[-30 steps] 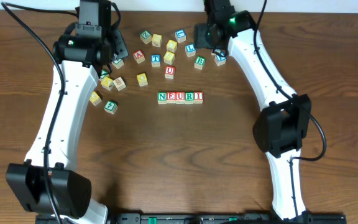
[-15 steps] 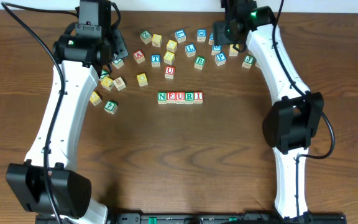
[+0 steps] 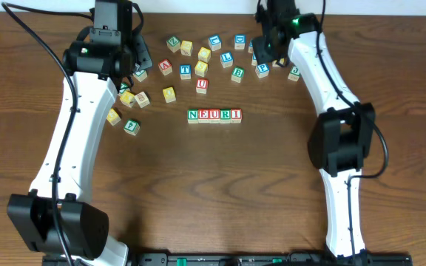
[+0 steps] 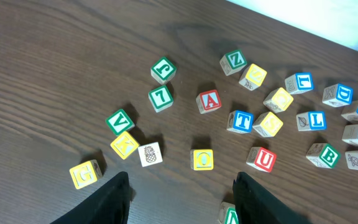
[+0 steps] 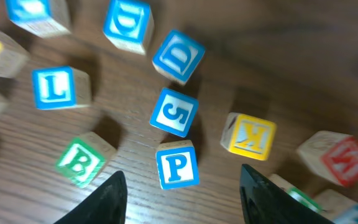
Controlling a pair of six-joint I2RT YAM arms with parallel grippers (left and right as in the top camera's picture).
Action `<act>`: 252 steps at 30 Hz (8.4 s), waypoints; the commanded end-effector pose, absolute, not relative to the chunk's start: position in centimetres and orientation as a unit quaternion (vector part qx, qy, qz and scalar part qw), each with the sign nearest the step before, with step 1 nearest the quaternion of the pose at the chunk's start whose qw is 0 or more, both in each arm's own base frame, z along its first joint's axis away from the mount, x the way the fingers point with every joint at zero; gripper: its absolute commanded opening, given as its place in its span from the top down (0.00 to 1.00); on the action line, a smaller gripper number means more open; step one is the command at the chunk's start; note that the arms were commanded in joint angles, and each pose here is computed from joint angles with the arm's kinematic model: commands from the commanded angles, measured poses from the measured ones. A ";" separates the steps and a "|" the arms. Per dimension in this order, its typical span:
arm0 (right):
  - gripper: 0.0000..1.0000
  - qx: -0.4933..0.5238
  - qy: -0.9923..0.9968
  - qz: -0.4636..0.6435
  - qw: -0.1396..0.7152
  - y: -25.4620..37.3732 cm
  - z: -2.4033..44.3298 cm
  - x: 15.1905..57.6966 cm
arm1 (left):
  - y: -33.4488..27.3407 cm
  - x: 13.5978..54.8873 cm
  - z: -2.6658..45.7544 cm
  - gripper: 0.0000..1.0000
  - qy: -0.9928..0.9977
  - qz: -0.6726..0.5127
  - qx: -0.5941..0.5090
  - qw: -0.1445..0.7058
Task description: Spell out NEURIPS
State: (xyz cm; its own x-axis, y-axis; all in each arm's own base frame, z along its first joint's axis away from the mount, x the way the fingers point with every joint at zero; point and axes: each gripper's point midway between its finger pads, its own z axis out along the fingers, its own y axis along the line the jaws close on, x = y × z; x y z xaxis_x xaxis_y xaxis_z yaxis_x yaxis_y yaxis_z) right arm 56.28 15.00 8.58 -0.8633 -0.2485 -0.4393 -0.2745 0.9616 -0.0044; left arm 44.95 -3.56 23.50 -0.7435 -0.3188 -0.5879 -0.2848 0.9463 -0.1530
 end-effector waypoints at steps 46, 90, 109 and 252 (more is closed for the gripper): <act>0.76 -0.090 0.973 0.054 0.204 15.3 11.1 54.1 | -3.6 45.1 23.4 0.47 0.935 -0.026 -0.156 0.318; 0.76 -0.021 1.000 0.020 0.008 19.3 2.1 40.7 | -3.6 45.2 23.4 0.47 0.934 -0.026 -0.156 0.319; 0.70 -0.012 1.000 0.006 0.027 19.0 1.2 41.3 | -3.6 45.2 23.4 0.47 0.934 -0.027 -0.155 0.319; 0.74 -0.068 0.997 0.020 0.008 17.9 2.5 41.1 | -3.6 45.2 23.4 0.47 0.935 -0.026 -0.155 0.319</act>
